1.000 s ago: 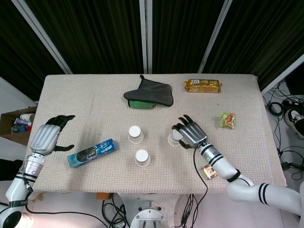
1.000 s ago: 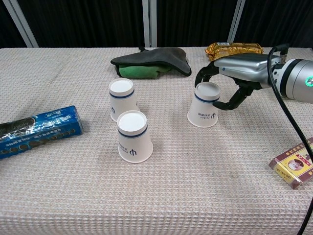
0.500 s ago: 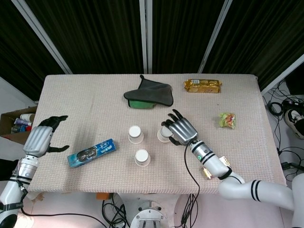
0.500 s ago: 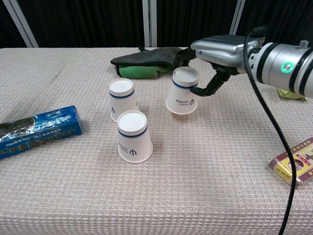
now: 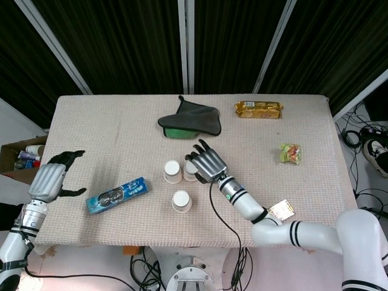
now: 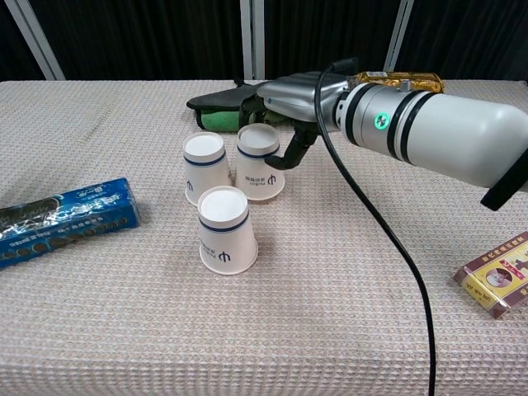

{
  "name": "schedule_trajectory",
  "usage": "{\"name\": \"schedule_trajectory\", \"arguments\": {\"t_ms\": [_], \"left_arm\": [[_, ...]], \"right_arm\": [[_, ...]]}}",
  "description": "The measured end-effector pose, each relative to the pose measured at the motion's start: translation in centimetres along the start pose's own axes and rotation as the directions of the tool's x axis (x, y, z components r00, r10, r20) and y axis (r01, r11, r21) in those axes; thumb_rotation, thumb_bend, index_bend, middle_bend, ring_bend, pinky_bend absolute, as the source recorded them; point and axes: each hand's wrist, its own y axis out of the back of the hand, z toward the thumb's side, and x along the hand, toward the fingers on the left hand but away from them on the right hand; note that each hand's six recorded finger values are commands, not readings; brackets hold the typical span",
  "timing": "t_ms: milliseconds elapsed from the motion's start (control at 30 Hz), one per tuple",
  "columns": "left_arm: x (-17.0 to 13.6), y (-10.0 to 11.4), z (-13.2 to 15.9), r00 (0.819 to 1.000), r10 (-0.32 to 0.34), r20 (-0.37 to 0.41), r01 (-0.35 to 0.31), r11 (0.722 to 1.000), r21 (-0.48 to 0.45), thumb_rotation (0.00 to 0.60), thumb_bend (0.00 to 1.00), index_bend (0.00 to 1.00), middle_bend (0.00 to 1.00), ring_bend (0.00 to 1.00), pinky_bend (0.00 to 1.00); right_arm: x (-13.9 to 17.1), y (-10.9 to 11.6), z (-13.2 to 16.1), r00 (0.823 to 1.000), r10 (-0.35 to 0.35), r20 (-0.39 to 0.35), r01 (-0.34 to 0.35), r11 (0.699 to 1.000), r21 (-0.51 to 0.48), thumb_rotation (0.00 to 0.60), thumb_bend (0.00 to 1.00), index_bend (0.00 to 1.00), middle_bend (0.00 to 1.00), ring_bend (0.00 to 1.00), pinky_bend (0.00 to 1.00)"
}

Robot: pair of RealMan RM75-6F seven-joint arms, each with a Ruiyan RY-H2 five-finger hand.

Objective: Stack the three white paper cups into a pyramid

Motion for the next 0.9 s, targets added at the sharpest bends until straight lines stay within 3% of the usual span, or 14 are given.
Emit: {"name": "schedule_trajectory", "arguments": {"t_ms": [600, 900], "left_arm": [[-0.17, -0.13, -0.20, 1.000, 0.004, 0.005, -0.004, 1.000, -0.012, 0.600, 0.10, 0.13, 0.19, 0.14, 0.20], [-0.29, -0.32, -0.04, 1.000, 0.001, 0.009, -0.001, 1.000, -0.013, 0.600, 0.10, 0.13, 0.19, 0.14, 0.20]], "right_arm": [[-0.12, -0.71, 1.02, 1.000, 0.010, -0.004, -0.010, 1.000, -0.001, 0.600, 0.37, 0.40, 0.35, 0.10, 0.08], [0.08, -0.81, 1.09, 1.000, 0.026, -0.003, -0.026, 1.000, 0.010, 0.600, 0.36, 0.25, 0.28, 0.09, 0.07]]}}
